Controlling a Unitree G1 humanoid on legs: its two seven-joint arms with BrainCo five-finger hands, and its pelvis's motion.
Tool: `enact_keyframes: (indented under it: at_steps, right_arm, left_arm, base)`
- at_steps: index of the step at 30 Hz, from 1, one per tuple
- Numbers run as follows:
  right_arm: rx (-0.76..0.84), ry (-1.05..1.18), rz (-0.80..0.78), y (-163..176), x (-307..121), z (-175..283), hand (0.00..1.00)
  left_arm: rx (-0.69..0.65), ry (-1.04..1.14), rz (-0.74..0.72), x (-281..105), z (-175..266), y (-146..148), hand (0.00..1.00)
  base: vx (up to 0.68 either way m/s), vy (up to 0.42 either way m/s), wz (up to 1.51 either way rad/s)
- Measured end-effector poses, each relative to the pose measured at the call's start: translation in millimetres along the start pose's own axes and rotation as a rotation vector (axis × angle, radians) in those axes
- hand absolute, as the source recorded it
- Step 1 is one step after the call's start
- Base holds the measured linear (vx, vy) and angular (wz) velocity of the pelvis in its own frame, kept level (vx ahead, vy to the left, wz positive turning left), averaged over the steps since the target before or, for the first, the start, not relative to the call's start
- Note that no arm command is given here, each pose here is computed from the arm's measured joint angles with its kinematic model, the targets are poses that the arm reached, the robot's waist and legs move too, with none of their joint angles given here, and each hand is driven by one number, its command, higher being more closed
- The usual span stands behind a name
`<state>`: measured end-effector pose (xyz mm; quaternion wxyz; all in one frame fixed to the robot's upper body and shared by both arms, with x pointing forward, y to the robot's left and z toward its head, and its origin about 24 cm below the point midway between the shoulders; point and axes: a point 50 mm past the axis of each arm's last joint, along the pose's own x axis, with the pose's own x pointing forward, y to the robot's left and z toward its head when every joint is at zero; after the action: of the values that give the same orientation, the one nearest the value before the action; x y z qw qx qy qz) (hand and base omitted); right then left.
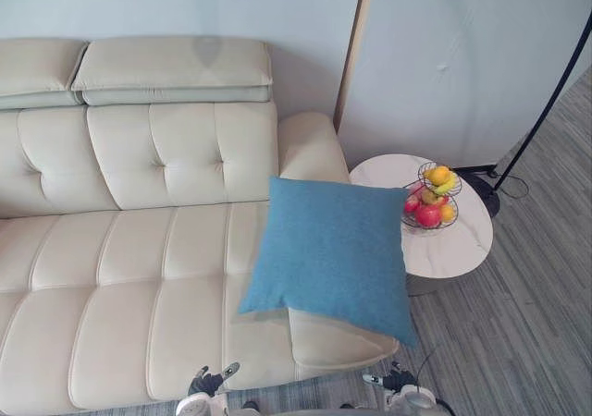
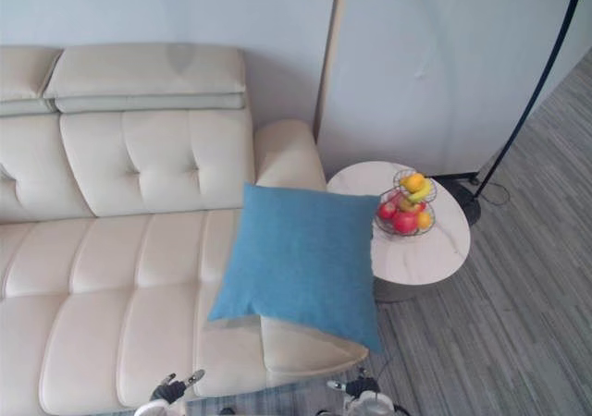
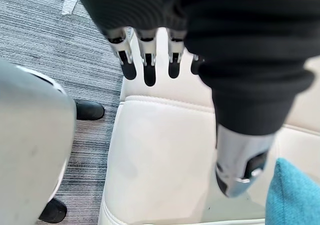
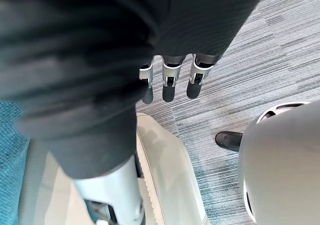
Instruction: Pick up cushions and gather them together orderly.
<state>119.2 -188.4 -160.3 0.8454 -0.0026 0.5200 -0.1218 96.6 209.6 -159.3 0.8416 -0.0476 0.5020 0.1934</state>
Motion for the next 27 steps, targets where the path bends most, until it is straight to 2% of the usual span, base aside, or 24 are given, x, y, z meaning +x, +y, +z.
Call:
enact_keyframes:
  at_steps: [13, 16, 21, 27]
  right_arm:
    - [0.006, -0.013, -0.016, -0.1, 0.2, 3.6, 0.0]
    - [0.013, -0.085, -0.034, -4.0, 0.6, 21.1, 0.0]
    - [0.036, -0.263, -0.081, -23.6, -0.2, 73.5, 0.0]
    - [0.081, -0.437, -0.071, -23.6, -9.3, 123.8, 0.0]
  left_arm:
    - [-0.027, 0.014, 0.008, -0.7, -3.1, 0.6, 0.0]
    - [-0.038, 0.007, 0.006, -0.4, -0.5, 0.0, 0.0]
    - [-0.063, -0.114, 0.018, 0.8, 29.8, 7.6, 0.0]
    - [-0.107, -0.248, 0.045, -0.9, 64.9, 21.6, 0.0]
  base:
    - [-0.1, -0.011, -0.17]
    - [-0.14, -0.025, -0.2]
    - [-0.09, -0.022, -0.05]
    - [0.03, 0.007, -0.06]
